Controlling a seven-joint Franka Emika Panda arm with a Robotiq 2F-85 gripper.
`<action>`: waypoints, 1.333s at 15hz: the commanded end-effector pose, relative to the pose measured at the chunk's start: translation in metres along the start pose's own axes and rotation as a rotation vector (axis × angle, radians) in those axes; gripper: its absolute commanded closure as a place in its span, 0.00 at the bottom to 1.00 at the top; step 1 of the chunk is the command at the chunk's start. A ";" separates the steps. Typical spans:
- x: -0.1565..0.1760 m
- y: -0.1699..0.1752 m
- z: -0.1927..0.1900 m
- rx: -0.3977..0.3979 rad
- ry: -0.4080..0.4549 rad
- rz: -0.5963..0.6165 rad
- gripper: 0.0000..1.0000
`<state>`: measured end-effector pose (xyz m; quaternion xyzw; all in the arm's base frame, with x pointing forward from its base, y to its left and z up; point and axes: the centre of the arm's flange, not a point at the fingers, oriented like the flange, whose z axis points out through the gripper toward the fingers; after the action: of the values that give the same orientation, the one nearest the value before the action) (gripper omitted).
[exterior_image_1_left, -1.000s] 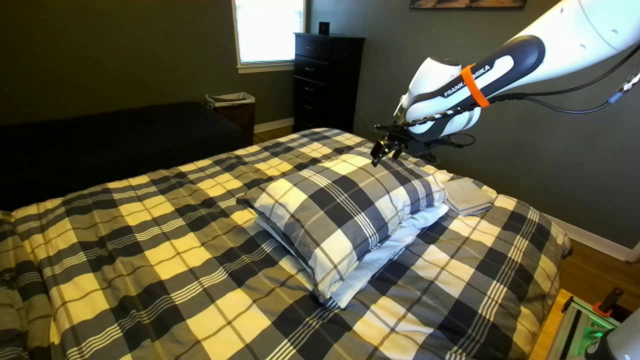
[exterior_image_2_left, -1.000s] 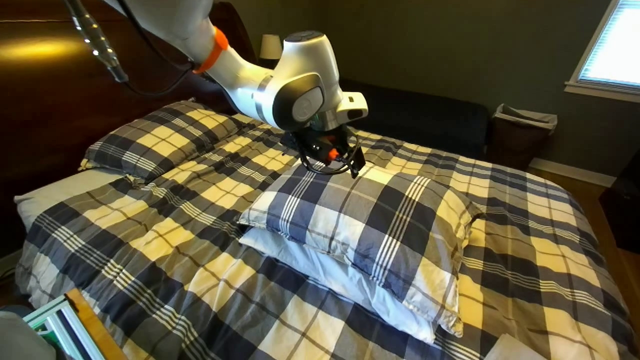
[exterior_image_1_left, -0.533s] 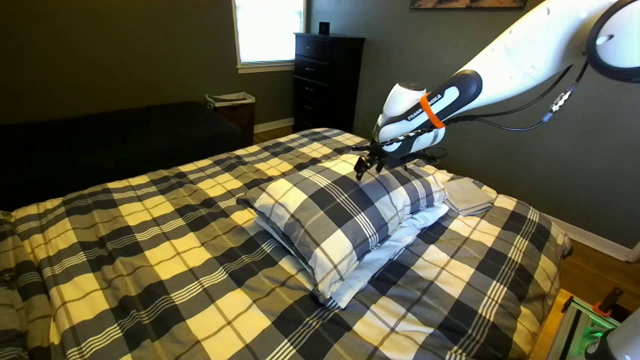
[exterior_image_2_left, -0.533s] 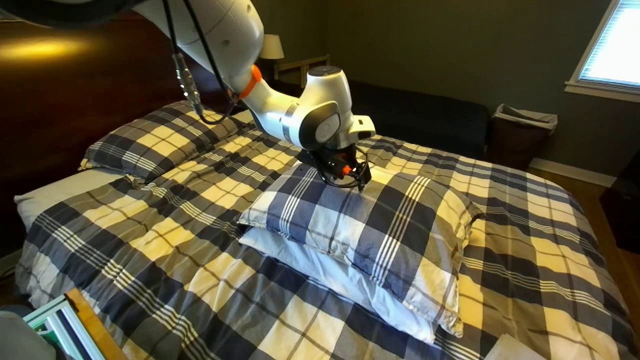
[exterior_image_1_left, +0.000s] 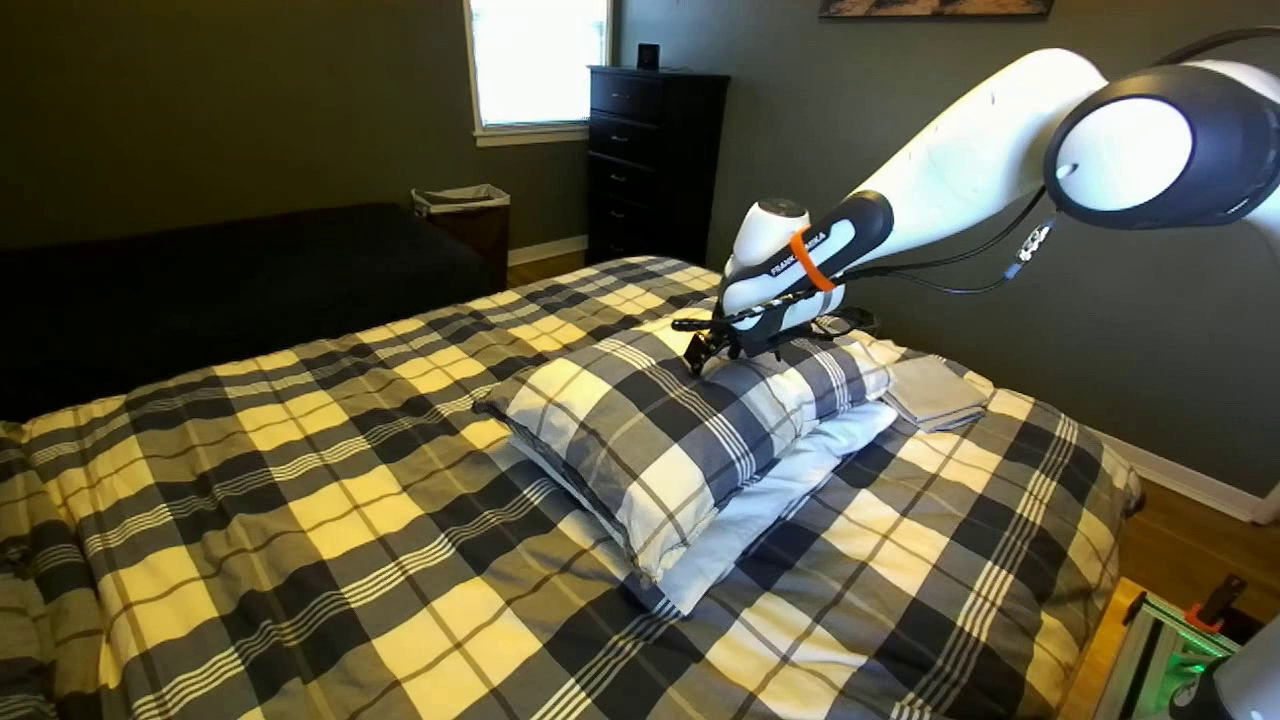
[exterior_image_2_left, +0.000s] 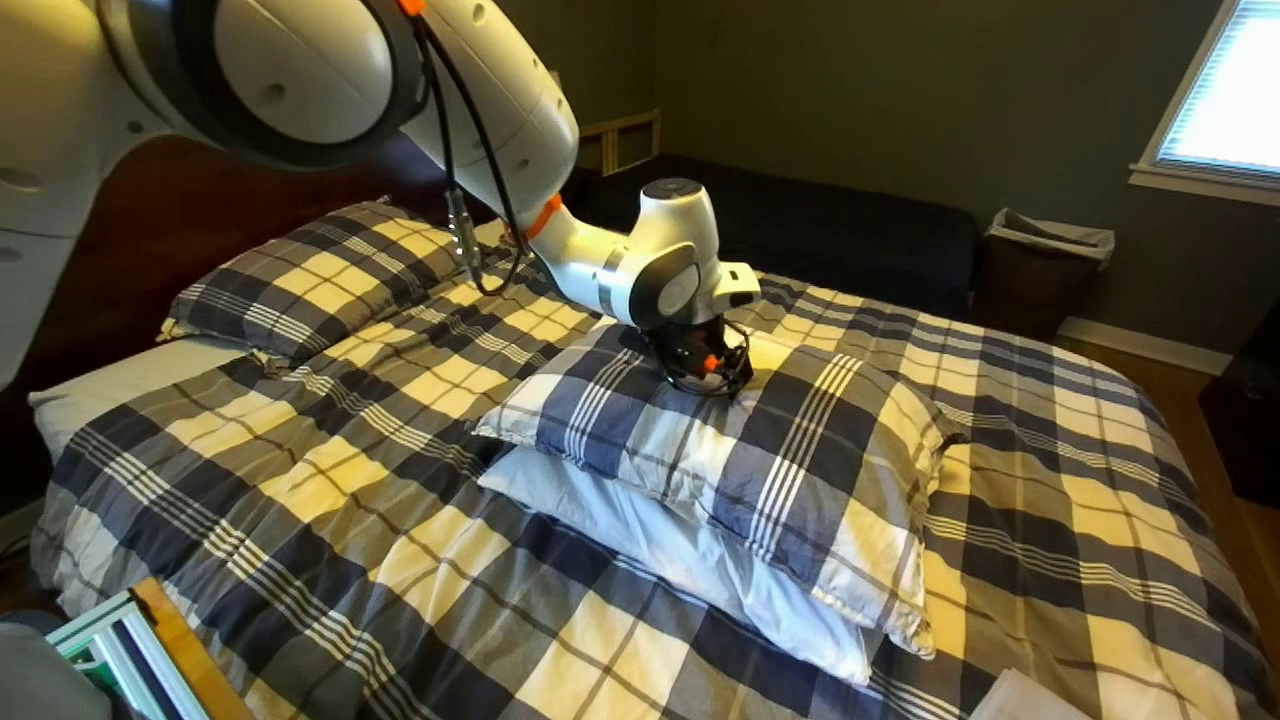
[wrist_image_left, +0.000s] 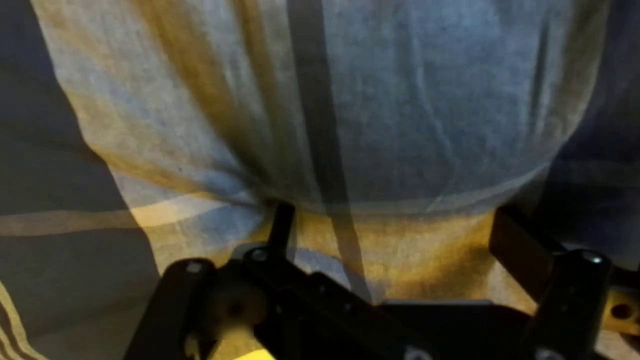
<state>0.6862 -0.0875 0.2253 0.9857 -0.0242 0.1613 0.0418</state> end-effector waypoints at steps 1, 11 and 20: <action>0.013 0.000 0.037 -0.007 -0.033 0.003 0.30; 0.015 0.011 0.030 0.033 -0.112 0.045 1.00; 0.012 0.041 -0.030 0.087 -0.163 0.126 1.00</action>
<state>0.7000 -0.1182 0.2371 0.9926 -0.0755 0.0951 0.0063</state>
